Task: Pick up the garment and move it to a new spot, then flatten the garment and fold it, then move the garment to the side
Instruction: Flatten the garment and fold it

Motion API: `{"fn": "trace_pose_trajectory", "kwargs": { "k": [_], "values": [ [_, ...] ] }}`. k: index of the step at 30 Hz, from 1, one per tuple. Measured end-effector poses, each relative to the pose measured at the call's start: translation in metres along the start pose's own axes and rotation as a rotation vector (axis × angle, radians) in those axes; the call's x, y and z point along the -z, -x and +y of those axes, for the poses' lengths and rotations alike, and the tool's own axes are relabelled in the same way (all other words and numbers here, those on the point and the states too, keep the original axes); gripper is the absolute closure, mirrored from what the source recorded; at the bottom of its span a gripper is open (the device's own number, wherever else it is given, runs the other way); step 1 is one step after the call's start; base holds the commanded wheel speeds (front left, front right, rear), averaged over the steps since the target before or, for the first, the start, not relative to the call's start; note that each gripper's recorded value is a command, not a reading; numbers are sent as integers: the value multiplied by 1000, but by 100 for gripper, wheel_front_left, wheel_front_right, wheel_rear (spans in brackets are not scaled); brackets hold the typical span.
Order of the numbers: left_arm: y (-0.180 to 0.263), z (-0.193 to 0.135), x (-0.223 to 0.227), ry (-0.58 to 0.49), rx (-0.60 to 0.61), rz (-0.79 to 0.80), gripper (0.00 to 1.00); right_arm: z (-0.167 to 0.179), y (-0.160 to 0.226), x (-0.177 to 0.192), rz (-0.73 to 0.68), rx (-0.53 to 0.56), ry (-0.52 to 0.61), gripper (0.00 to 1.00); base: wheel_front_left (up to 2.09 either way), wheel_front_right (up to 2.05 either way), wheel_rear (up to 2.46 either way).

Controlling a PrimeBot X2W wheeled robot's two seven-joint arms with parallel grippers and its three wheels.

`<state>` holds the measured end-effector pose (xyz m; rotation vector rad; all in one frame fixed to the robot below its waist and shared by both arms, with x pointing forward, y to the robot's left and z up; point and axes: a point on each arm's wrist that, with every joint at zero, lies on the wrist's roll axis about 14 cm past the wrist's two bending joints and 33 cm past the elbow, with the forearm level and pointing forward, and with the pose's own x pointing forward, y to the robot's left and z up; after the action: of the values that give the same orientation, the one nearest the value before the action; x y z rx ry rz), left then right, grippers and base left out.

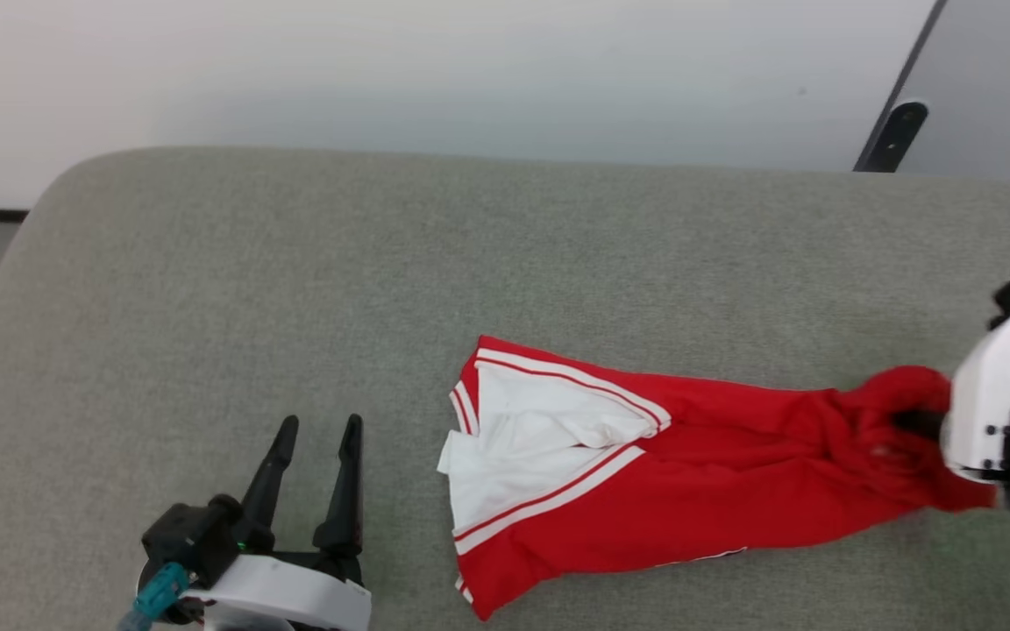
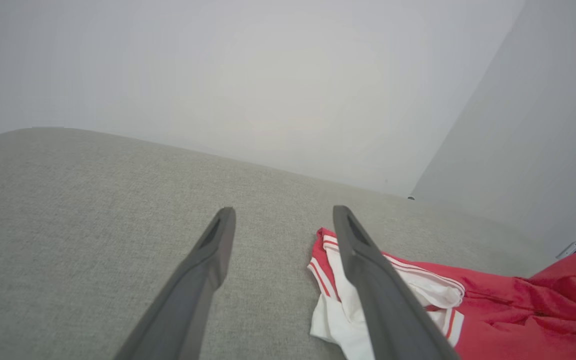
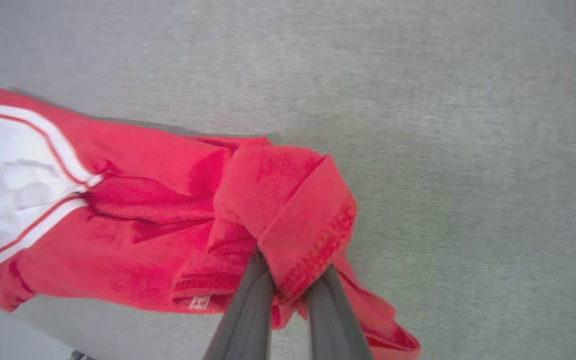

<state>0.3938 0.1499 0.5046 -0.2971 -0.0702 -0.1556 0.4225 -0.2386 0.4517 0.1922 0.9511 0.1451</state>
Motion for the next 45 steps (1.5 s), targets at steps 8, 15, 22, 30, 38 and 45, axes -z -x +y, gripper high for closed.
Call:
{"fn": "trace_pose_trajectory", "kwargs": {
  "k": [8, 15, 22, 30, 38, 45],
  "values": [
    [3, -7, -10, -1, 17, -27, 0, 83, 27, -12, -95, -238, 50, 100, 0, 0, 0],
    [13, 2, -16, 8, -20, -45, 0, 158, 30, -18, -147, -390, 105, 100, 0, 0, 0],
    [24, 11, -21, 20, -63, -63, 0, 210, 16, -18, -144, -443, 180, 100, 0, 0, 0],
    [31, 22, -29, 25, -108, -86, 0, 256, -4, -11, -103, -486, 305, 100, 0, 0, 0],
    [32, 30, -28, 34, -139, -84, 0, 288, -31, 13, -45, -487, 472, 100, 0, 0, 0],
    [34, 37, -27, 38, -165, -80, 0, 294, -54, 33, 5, -459, 563, 100, 0, 0, 0]
  ]
}}
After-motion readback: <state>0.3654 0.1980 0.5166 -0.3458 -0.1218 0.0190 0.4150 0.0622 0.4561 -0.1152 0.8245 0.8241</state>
